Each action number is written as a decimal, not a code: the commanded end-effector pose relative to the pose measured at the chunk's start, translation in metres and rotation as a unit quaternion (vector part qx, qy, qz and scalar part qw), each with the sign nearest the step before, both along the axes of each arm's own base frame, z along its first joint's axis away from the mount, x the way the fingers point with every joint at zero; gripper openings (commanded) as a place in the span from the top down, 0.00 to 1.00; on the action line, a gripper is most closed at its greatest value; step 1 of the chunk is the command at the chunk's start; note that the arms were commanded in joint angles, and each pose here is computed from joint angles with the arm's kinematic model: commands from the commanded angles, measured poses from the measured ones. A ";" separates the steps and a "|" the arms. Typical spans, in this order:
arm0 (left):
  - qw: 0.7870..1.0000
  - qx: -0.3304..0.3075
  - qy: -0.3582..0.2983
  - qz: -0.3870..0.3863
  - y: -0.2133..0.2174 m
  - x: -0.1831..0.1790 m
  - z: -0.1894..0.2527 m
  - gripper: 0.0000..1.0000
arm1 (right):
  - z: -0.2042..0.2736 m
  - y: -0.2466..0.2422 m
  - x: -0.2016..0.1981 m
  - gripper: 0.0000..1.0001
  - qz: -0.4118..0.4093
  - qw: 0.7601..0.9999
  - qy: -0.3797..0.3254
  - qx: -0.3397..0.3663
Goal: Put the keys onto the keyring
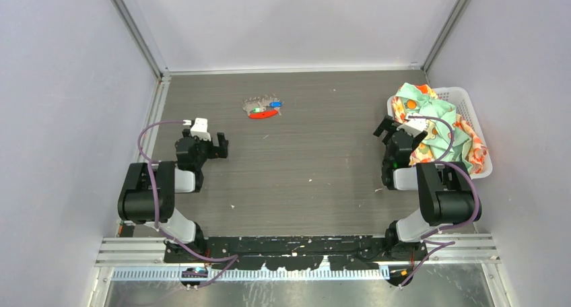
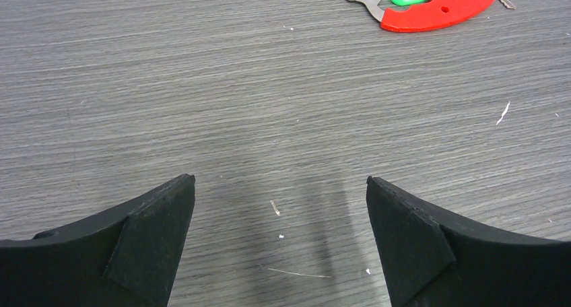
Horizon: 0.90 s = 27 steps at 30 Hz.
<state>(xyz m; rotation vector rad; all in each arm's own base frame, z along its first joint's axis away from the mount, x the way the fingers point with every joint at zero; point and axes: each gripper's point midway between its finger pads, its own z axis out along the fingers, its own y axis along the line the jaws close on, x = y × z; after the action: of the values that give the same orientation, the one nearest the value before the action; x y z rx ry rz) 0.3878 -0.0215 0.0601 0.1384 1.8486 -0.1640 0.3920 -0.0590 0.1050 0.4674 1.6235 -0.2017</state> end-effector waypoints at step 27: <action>0.968 0.043 0.231 -0.085 -0.061 0.090 0.072 0.00 | 0.101 0.082 -0.009 0.00 0.107 0.961 -0.045 0.251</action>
<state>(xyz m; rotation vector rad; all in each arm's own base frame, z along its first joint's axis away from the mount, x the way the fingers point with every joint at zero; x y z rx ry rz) 0.4844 -0.0646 0.1650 0.3230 2.1436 -0.2985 0.3796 -0.0306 0.2083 0.7658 1.5181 0.1392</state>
